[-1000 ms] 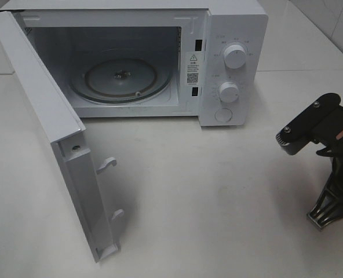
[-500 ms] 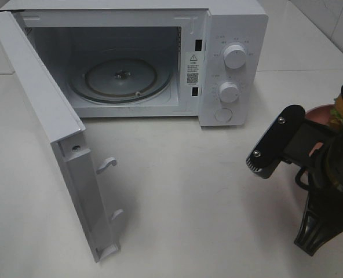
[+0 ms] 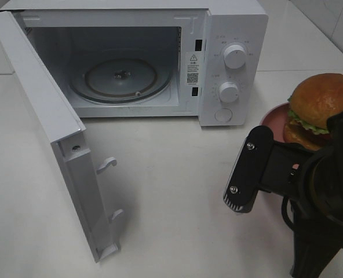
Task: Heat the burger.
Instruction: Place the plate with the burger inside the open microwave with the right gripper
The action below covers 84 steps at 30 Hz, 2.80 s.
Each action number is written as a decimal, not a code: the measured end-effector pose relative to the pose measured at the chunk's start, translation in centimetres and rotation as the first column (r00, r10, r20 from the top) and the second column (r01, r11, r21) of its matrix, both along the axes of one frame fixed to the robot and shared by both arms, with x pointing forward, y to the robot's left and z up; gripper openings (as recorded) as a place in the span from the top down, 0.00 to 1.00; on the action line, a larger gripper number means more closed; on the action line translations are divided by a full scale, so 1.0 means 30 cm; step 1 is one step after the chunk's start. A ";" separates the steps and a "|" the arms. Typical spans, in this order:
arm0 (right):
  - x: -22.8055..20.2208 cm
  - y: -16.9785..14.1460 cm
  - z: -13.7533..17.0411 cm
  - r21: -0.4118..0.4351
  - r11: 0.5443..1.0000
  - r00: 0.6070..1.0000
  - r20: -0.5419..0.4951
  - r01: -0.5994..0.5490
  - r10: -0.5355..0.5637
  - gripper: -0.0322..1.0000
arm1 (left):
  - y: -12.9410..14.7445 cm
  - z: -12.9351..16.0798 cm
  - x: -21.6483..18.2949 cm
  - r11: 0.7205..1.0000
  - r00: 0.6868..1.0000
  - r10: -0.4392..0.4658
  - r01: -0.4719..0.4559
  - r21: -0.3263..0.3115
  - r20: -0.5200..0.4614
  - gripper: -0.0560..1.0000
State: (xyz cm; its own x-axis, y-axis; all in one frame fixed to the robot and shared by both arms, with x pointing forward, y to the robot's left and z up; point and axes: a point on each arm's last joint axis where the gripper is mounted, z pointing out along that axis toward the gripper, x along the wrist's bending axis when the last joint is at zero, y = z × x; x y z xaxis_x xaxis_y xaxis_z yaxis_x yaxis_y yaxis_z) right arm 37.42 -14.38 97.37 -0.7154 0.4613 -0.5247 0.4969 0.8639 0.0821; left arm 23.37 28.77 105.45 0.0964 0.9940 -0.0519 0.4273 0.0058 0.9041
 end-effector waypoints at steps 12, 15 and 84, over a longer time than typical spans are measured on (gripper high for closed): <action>-0.009 0.035 0.006 -0.050 0.975 0.976 0.019 -0.215 0.216 0.91 | 0.000 0.000 0.000 1.000 1.000 0.000 0.000 0.000 0.000 0.03; -0.008 0.049 0.004 -0.037 0.959 0.960 0.014 -0.280 0.281 0.91 | 0.000 0.000 0.000 1.000 1.000 0.000 0.000 0.000 0.000 0.03; 0.188 0.016 0.010 -0.118 0.469 0.469 0.027 -0.875 0.883 0.90 | 0.000 0.000 0.000 1.000 1.000 0.000 0.000 0.000 0.000 0.03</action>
